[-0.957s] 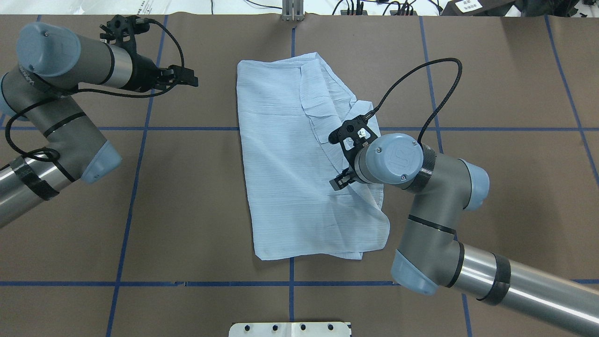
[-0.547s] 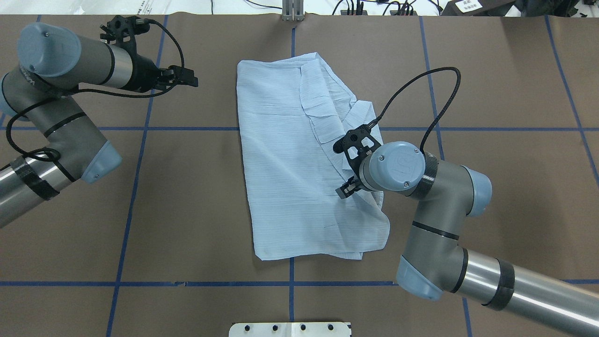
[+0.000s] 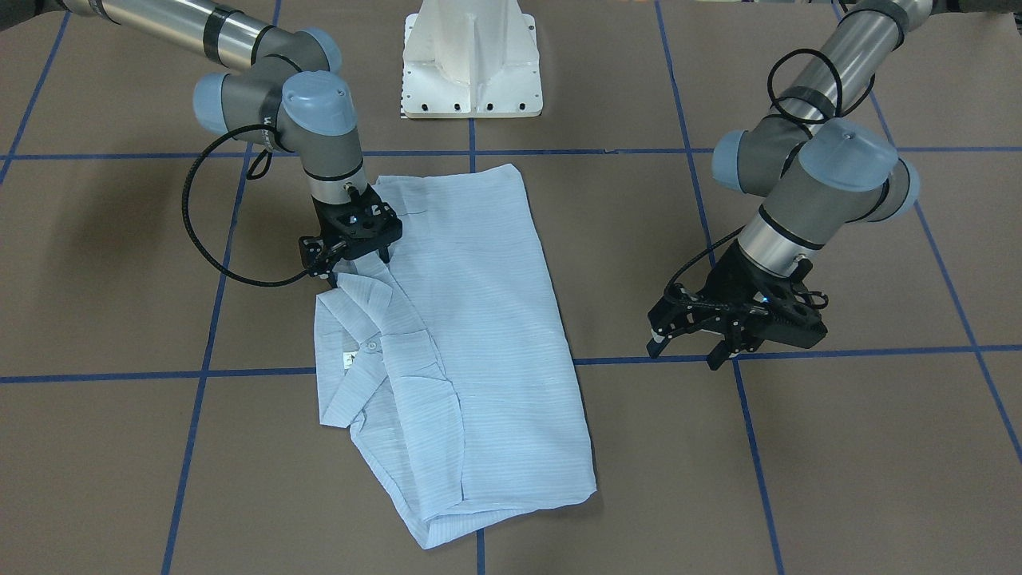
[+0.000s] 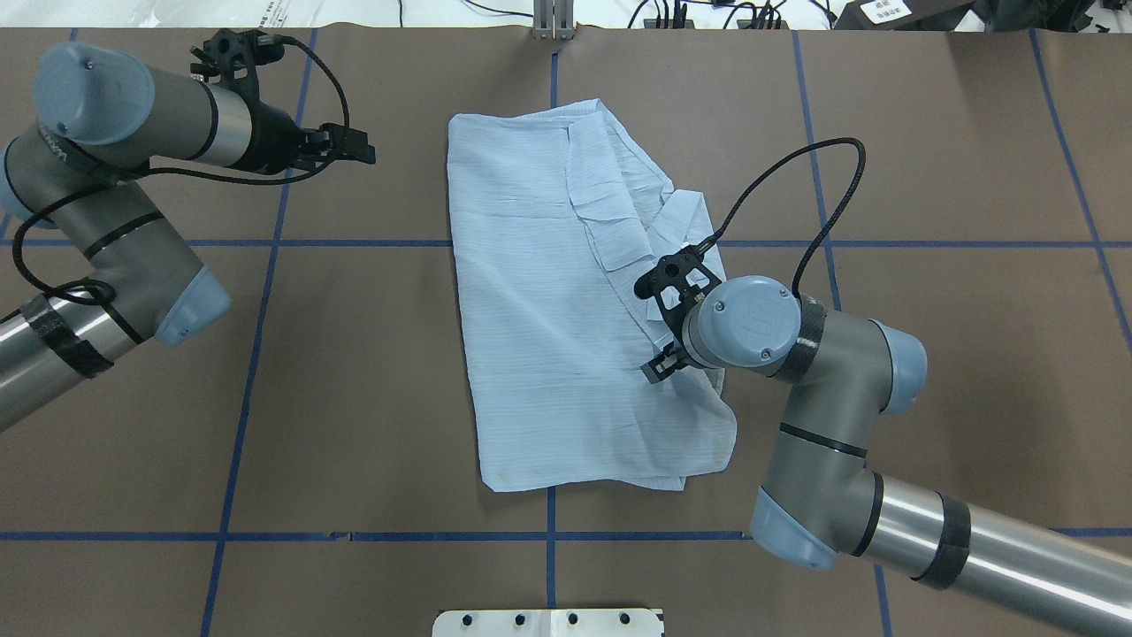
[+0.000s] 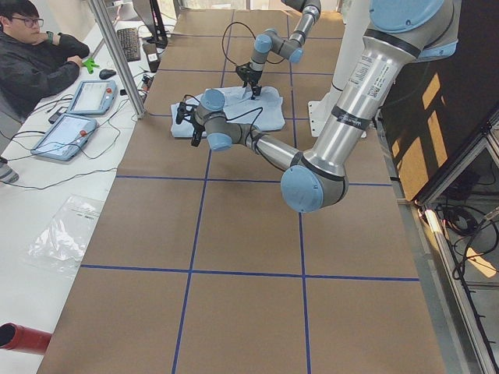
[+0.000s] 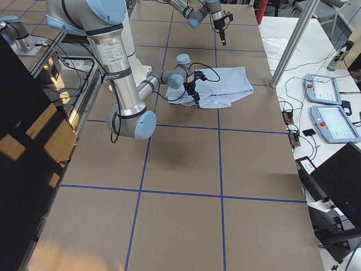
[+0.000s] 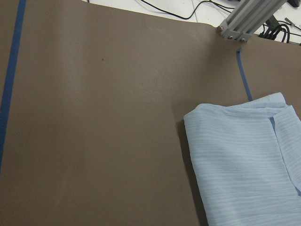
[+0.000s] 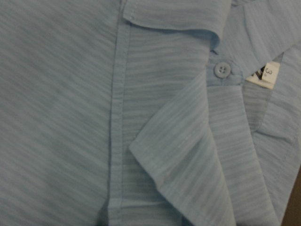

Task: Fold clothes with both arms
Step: 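Raise the right gripper and move it to the shirt's collar edge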

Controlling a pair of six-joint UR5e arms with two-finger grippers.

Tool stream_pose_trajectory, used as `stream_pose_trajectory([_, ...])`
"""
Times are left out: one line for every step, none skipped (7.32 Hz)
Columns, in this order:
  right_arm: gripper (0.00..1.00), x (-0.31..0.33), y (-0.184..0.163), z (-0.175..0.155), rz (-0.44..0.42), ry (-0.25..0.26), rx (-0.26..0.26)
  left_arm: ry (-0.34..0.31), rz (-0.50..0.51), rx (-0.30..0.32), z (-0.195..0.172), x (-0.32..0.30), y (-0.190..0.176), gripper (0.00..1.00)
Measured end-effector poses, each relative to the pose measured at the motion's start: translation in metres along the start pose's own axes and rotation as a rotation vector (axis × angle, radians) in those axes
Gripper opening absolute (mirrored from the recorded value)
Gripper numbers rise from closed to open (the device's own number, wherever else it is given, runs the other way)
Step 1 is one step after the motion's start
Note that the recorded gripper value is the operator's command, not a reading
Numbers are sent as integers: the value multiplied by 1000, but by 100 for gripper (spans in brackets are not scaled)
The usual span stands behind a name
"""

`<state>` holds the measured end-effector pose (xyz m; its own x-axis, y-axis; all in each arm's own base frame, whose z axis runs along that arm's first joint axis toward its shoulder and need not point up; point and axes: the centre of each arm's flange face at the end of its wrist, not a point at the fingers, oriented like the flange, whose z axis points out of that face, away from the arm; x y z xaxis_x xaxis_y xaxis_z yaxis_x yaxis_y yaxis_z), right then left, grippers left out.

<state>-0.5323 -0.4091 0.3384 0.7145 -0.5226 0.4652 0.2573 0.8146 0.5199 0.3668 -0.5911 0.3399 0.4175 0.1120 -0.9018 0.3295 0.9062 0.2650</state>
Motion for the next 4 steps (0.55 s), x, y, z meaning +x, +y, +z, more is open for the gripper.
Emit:
stream_pose_trajectory([100,2,-1,0,-4,-1,0,2,0,1,0,1,0,100])
stream_pose_trajectory([100,11,-6,-4,-7,-7,0,3,0,2,-1,2,-1,100])
stream_pose_trajectory([100,24,-11,-7,-6,-14,-3,4,-2,3,-1,3,-1,100])
stream_pose_trajectory([100,36,-12,-8,-3,-16,-9,6,-3,4,-1,5,-2,100])
